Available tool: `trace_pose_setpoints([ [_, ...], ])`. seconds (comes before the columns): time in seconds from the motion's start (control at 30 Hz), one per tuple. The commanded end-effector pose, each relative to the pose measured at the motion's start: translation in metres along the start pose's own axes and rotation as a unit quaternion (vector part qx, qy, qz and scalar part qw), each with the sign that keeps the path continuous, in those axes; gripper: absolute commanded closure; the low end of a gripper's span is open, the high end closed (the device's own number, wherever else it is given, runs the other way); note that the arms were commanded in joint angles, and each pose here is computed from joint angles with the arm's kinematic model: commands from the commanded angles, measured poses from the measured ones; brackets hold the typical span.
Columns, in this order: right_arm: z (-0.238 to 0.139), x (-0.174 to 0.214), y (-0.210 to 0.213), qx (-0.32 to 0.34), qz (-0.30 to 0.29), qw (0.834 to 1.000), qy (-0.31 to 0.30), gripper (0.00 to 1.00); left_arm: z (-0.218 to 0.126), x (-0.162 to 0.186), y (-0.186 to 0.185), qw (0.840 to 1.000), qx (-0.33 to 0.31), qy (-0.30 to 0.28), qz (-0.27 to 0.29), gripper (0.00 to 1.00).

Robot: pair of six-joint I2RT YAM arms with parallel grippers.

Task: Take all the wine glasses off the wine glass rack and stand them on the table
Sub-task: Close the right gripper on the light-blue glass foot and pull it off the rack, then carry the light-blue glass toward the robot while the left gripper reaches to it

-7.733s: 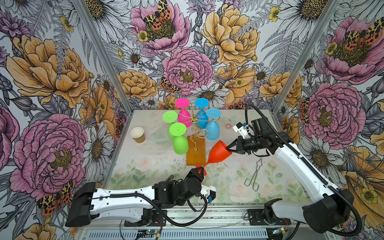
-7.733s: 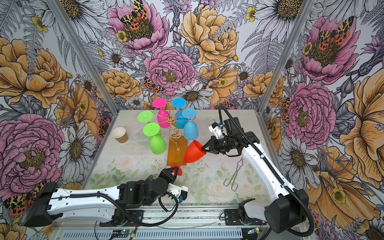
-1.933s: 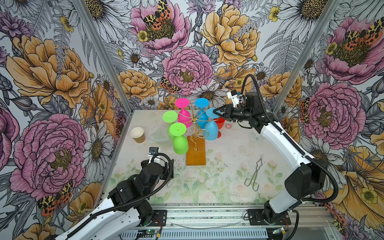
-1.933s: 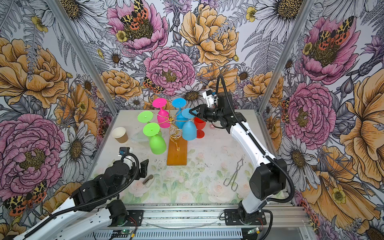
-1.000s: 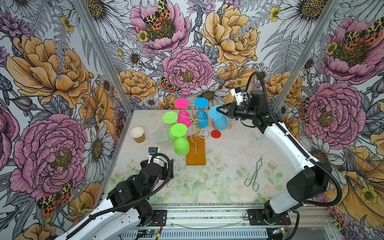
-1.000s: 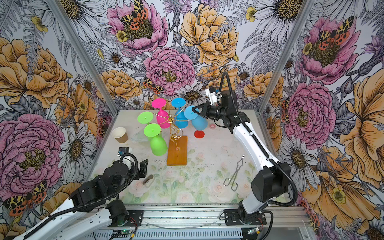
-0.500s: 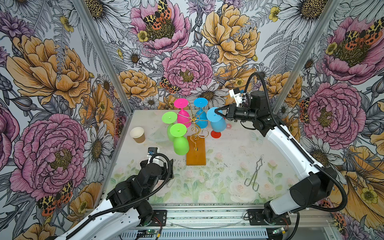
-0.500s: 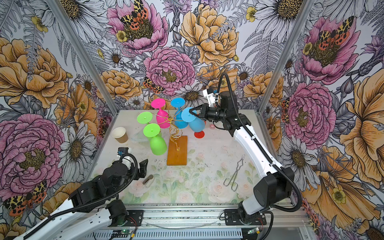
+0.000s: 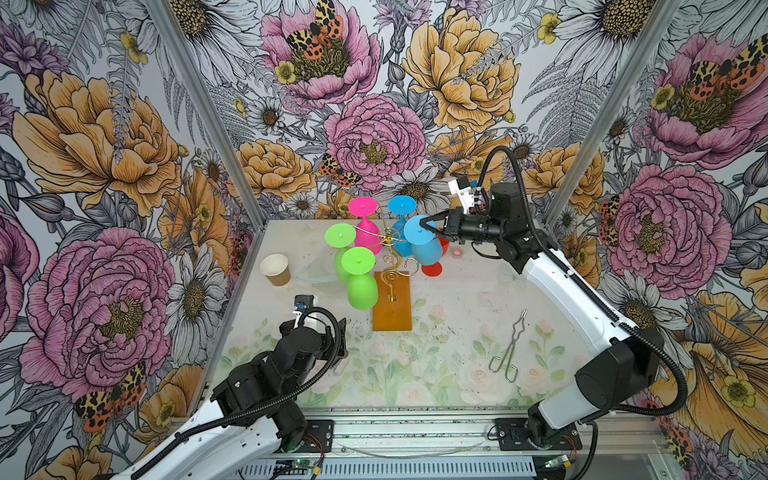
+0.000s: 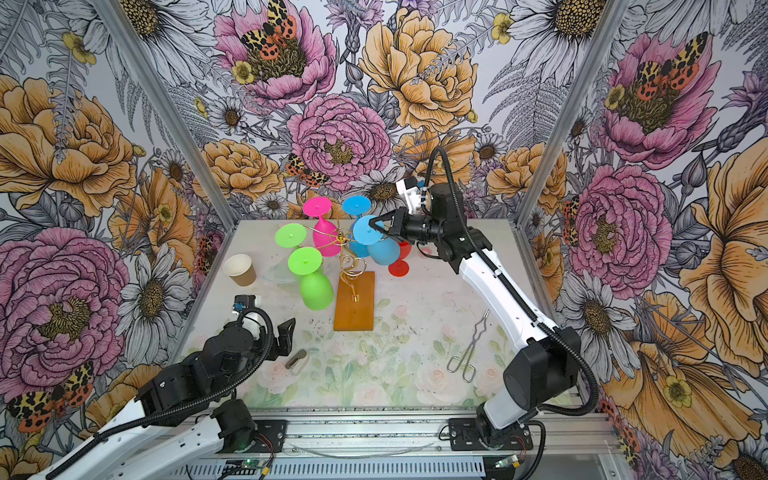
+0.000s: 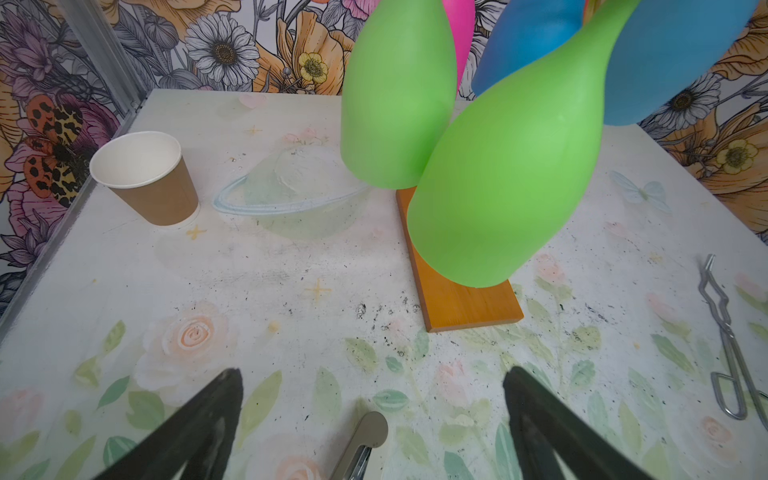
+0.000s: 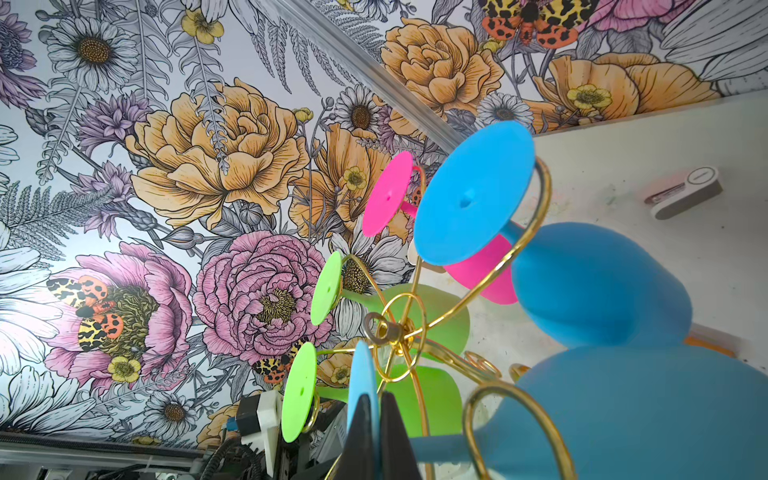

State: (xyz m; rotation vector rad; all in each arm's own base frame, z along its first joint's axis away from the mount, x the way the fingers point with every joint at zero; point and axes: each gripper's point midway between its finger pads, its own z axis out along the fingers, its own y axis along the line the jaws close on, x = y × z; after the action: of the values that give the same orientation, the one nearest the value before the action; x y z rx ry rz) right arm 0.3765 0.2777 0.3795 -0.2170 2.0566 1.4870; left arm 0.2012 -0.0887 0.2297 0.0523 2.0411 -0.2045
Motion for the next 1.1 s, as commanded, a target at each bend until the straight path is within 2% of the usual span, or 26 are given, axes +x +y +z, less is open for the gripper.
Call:
trace_pose_setpoints([
  [0.0, 0.005, -0.016, 0.005, -0.011, -0.013, 1.000, -0.024, 1.00, -0.002, 0.000, -0.001, 1.000, 0.010, -0.002, -0.006, 0.01],
  [0.43, 0.009, -0.035, 0.001, -0.014, -0.014, 0.998, -0.056, 1.00, -0.002, 0.000, 0.000, 1.000, 0.009, -0.003, -0.007, 0.01],
  [0.9, -0.016, -0.058, -0.011, 0.000, -0.012, 0.995, -0.095, 1.00, -0.002, 0.000, -0.002, 1.000, 0.014, -0.002, -0.005, 0.01],
  [1.07, -0.031, -0.062, -0.011, 0.003, -0.014, 0.994, -0.108, 1.00, -0.007, -0.004, -0.010, 0.999, 0.040, 0.000, -0.007, 0.01],
])
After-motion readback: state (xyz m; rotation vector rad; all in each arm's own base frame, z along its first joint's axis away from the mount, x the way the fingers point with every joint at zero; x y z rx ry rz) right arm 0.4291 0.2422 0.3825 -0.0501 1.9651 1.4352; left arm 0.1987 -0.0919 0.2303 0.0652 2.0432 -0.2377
